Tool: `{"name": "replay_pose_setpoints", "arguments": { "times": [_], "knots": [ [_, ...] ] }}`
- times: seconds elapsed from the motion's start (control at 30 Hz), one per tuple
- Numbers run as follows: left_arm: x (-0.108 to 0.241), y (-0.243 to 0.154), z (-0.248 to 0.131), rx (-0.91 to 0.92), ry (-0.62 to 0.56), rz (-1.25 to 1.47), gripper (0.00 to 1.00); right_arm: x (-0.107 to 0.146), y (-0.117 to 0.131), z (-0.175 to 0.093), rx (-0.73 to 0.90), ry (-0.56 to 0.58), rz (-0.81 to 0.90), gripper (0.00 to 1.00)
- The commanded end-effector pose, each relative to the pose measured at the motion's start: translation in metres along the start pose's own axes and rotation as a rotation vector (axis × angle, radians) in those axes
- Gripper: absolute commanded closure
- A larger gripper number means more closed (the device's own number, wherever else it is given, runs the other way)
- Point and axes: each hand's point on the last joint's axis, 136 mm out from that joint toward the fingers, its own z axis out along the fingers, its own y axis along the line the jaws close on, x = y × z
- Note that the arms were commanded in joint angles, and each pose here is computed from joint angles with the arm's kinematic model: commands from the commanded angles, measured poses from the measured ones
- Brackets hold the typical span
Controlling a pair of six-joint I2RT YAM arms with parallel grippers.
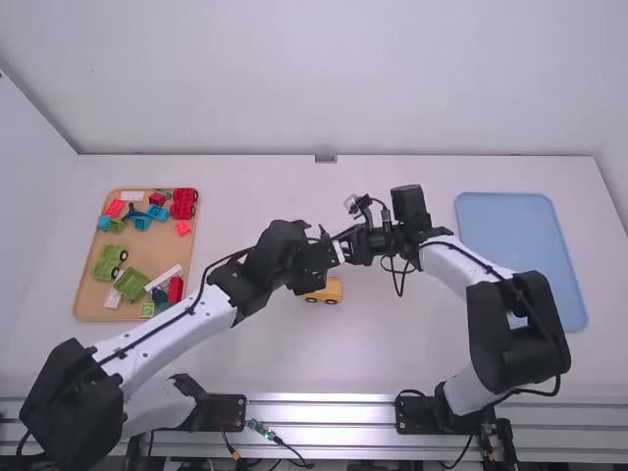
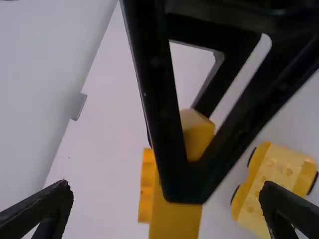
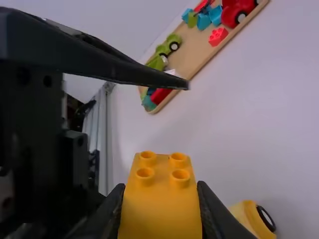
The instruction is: Assemble lego blocks to make yellow taxi
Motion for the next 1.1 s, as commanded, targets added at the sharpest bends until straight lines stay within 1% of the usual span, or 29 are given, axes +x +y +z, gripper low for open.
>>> {"name": "replay_pose_setpoints", "arguments": {
  "times": [0.0, 0.03, 0.07, 0.1, 0.13, 0.2, 0.23, 0.27, 0.3, 0.37, 0.4, 0.5, 0.6, 0.67, 0.87, 1.07],
  "knots": [
    [-0.019, 0.010, -0.021, -0.012, -0.077, -0.027, 0.01, -0.005, -0.017, -0.002, 0.096, 0.008, -0.077, 0.91],
    [-0.022, 0.009, -0.024, 0.000, -0.096, -0.037, 0.01, -0.004, -0.019, -0.002, 0.110, 0.015, -0.089, 0.91],
    [-0.028, 0.008, -0.033, 0.036, -0.149, -0.056, 0.01, -0.002, -0.019, -0.002, 0.111, 0.022, -0.122, 0.92],
    [-0.029, 0.008, -0.034, 0.042, -0.157, -0.059, 0.01, -0.002, -0.019, -0.002, 0.111, 0.022, -0.124, 0.92],
    [-0.037, 0.002, -0.044, 0.116, -0.231, -0.075, 0.01, 0.000, -0.017, -0.002, 0.102, 0.031, -0.157, 0.94],
    [-0.040, 0.002, -0.055, 0.171, -0.292, -0.086, 0.01, 0.002, -0.016, -0.003, 0.101, 0.047, -0.182, 0.95],
    [-0.038, 0.006, -0.059, 0.197, -0.325, -0.109, 0.01, 0.004, -0.015, -0.004, 0.098, 0.066, -0.219, 0.96],
    [-0.038, 0.006, -0.059, 0.197, -0.325, -0.109, 0.01, 0.004, -0.015, -0.004, 0.098, 0.066, -0.219, 0.96],
    [-0.036, 0.009, -0.063, 0.221, -0.351, -0.132, 0.01, 0.006, -0.013, -0.004, 0.092, 0.081, -0.244, 0.97],
    [-0.030, 0.010, -0.067, 0.298, -0.404, -0.184, 0.01, 0.013, -0.008, -0.006, 0.073, 0.123, -0.329, 0.98],
    [-0.030, 0.010, -0.067, 0.304, -0.408, -0.187, 0.01, 0.013, -0.008, -0.006, 0.071, 0.126, -0.333, 0.98],
    [-0.023, 0.008, -0.072, 0.420, -0.488, -0.243, 0.01, 0.019, -0.001, -0.009, 0.043, 0.164, -0.442, 0.99],
    [-0.017, 0.007, -0.068, 0.477, -0.513, -0.293, 0.01, 0.019, 0.004, -0.011, 0.029, 0.179, -0.468, 0.99],
    [-0.016, -0.002, -0.060, 0.557, -0.539, -0.325, 0.01, 0.016, 0.008, -0.012, 0.017, 0.189, -0.494, 0.99],
    [-0.013, -0.011, -0.038, 0.635, -0.507, -0.432, 0.01, 0.014, 0.013, -0.012, -0.009, 0.179, -0.548, 1.00],
    [-0.008, -0.018, -0.026, 0.699, -0.523, -0.468, 0.01, 0.024, 0.022, -0.014, -0.057, 0.195, -0.617, 1.00]
  ]
}}
